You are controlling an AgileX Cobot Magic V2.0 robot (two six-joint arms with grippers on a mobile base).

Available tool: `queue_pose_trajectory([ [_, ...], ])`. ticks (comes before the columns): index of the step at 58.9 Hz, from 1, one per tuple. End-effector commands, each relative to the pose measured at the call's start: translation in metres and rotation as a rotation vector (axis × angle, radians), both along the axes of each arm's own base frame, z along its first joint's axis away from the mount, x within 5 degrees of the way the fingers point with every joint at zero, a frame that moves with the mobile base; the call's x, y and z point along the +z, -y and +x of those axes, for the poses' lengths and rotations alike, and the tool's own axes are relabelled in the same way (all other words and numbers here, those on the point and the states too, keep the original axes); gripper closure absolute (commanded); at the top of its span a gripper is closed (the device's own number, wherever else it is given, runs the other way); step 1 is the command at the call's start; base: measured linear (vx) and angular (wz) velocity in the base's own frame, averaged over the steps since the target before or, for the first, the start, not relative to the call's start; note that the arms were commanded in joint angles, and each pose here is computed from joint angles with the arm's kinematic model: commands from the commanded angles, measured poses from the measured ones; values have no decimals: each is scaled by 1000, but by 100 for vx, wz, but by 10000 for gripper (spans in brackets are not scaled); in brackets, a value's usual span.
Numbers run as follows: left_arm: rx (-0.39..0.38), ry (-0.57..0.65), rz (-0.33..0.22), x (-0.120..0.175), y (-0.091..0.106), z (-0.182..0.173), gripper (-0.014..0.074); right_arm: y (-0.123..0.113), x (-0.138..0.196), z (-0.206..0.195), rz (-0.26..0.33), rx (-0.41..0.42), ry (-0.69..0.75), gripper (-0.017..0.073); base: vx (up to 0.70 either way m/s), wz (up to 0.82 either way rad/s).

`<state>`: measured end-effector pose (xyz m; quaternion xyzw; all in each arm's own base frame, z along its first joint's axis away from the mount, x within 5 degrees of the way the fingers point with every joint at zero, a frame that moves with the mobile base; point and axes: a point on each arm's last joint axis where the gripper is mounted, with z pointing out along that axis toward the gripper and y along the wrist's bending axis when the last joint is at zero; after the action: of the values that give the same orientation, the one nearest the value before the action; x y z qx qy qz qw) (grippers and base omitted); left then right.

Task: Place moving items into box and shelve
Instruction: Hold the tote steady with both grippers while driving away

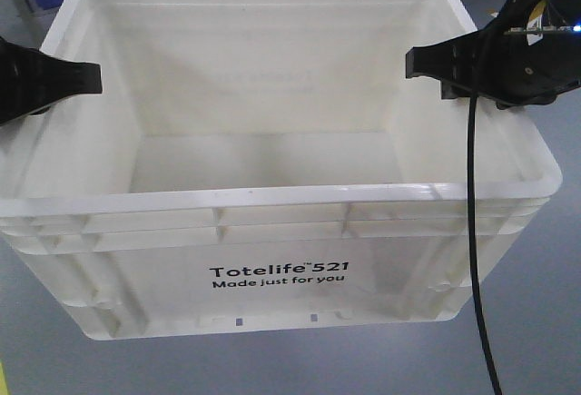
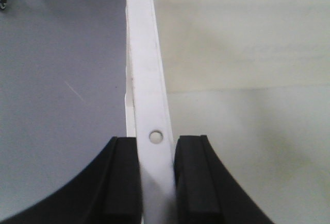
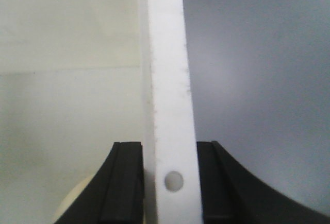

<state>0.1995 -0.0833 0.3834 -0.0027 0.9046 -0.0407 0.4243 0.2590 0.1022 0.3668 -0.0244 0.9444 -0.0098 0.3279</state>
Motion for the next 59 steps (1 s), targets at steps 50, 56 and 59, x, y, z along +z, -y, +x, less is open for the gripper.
queue_pose_trajectory([
  [50,-57,200,-29,31,0,-3,617,5,30,-2,-13,41,184,575,2,50],
  [56,-57,200,-29,31,0,-3,617,5,30,-2,-13,41,184,575,9,43],
  [59,-57,200,-29,31,0,-3,617,5,30,-2,-13,41,184,575,11,39],
])
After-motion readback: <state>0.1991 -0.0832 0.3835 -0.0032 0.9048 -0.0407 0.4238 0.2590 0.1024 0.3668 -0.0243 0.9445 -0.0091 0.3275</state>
